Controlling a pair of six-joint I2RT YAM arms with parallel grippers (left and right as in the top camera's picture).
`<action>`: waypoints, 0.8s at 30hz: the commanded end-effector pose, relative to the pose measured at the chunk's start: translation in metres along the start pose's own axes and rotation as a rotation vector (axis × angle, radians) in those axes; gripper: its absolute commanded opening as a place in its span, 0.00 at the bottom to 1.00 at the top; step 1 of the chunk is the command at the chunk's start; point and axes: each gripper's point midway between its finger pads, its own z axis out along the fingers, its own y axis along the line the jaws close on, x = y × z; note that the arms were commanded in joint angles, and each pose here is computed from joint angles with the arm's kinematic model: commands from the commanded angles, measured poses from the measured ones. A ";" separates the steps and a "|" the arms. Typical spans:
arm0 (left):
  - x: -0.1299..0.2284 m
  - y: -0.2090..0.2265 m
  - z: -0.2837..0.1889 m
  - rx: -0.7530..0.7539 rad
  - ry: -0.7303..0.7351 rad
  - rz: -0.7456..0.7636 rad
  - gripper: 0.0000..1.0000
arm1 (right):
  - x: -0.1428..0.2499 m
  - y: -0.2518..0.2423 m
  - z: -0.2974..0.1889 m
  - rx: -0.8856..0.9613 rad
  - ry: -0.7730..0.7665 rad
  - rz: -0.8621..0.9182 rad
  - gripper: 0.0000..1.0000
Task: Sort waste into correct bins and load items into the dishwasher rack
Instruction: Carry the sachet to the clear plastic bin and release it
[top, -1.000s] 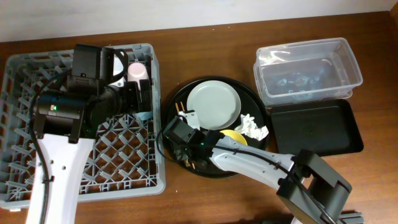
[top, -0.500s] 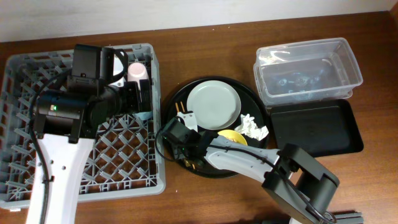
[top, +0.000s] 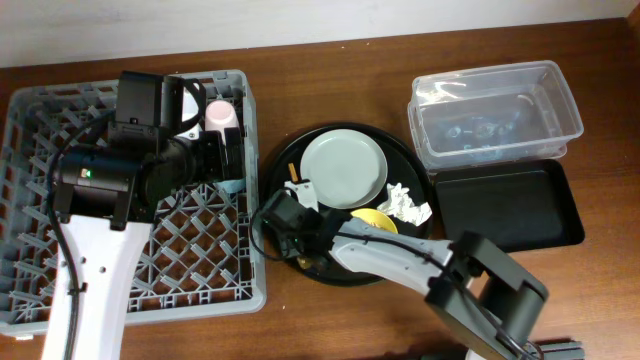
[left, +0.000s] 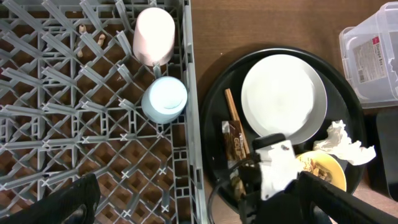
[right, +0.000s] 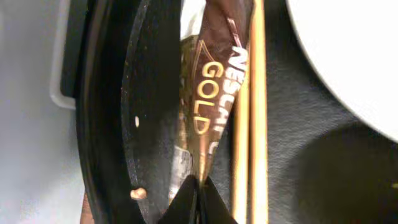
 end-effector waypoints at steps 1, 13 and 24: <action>-0.001 0.000 -0.001 0.006 -0.005 0.001 0.99 | -0.068 0.004 -0.067 -0.085 -0.182 0.014 0.04; -0.001 0.000 -0.001 0.006 -0.005 0.001 0.99 | -0.185 -0.248 -0.140 0.277 -0.568 0.528 0.04; -0.001 0.000 -0.001 0.006 -0.005 0.001 0.99 | -0.171 -0.387 -0.109 0.395 -0.634 1.008 0.08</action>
